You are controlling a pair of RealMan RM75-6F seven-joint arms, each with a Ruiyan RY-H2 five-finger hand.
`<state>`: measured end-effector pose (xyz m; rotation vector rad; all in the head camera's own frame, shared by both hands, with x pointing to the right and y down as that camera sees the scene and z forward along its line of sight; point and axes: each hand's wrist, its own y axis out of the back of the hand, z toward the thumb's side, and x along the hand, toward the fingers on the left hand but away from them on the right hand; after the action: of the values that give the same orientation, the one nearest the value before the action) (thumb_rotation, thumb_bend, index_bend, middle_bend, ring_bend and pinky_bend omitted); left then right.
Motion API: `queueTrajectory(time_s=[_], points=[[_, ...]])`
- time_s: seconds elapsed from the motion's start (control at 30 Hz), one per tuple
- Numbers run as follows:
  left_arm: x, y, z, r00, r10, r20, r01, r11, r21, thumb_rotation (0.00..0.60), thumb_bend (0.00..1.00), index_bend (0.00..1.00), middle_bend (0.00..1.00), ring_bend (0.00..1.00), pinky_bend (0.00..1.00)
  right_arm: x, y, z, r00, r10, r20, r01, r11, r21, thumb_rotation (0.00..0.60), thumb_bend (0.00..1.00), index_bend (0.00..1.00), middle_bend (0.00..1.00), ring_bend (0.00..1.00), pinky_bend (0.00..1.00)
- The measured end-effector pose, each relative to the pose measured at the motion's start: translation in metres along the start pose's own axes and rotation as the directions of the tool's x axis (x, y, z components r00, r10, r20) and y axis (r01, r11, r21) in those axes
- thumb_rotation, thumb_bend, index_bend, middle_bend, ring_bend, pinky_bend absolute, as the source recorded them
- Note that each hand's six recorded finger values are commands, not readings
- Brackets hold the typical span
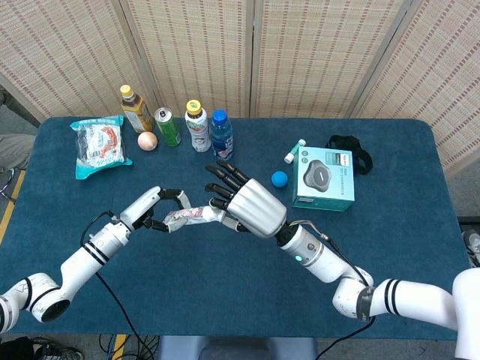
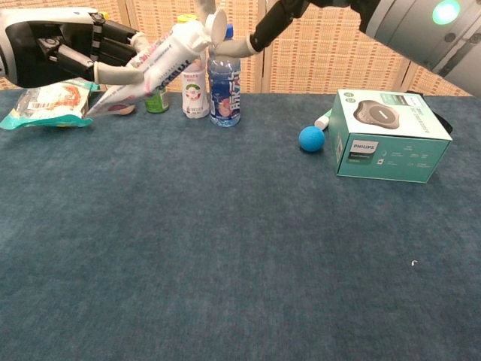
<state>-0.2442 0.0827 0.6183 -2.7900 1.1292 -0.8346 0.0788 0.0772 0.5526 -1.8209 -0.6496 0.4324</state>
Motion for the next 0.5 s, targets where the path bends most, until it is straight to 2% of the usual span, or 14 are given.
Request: queueTrajectory(time_s=[0.5], points=[[-0.001,0.017,-0.003,0.999,0.029,-0.018,-0.029,0.999,-0.038,0.600,0.33,0.67,0.65,0.43,0.28,0.003,-0.006,-0.001,0.999,0.040,0.009,-0.040,0.999,0.011,0.600,0.25,0.64,0.37,0.09,0.11]])
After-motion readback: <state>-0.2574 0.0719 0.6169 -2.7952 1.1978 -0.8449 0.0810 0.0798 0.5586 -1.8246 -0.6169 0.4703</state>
